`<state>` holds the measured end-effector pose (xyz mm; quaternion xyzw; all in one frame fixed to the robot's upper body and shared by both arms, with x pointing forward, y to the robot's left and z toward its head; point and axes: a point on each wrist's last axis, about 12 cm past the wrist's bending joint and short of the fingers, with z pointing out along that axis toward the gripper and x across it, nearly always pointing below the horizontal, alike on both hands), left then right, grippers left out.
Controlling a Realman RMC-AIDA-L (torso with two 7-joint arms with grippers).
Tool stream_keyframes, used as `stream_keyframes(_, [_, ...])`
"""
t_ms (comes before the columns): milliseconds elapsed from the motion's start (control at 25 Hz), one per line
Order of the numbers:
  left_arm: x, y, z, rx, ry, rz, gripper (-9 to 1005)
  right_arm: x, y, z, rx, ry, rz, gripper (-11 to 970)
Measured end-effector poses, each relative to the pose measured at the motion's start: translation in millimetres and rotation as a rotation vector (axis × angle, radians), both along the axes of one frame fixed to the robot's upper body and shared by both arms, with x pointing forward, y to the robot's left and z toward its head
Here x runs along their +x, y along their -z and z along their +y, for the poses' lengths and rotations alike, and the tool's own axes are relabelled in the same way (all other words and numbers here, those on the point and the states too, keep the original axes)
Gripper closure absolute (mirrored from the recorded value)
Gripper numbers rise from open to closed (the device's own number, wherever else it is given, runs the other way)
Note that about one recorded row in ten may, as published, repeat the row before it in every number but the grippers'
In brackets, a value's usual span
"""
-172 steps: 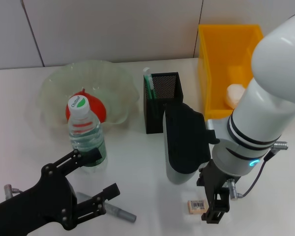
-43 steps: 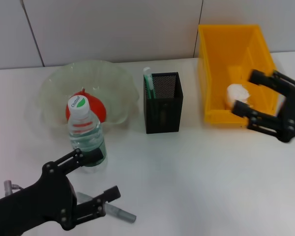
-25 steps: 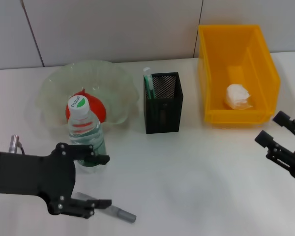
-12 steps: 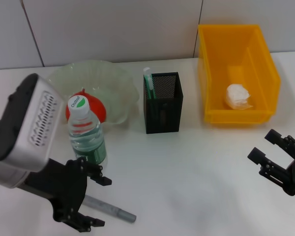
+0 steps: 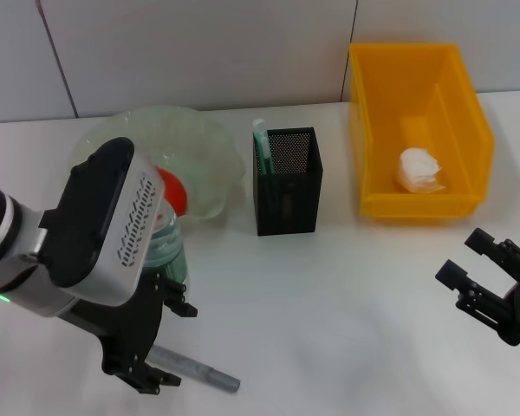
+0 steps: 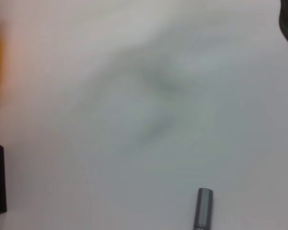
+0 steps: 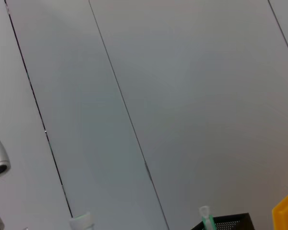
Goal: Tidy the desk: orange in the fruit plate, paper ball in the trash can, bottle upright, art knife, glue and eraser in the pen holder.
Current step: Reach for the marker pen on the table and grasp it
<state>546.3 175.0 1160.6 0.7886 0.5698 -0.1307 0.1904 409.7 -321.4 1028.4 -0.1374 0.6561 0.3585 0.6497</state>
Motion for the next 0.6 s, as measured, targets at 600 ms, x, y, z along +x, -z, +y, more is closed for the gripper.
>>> stream_keyframes(600, [5.1, 12.8, -17.3, 0.108, 0.049, -0.035, 260, 1.3, 0.5, 2.3, 0.010, -0.005, 0.004, 134])
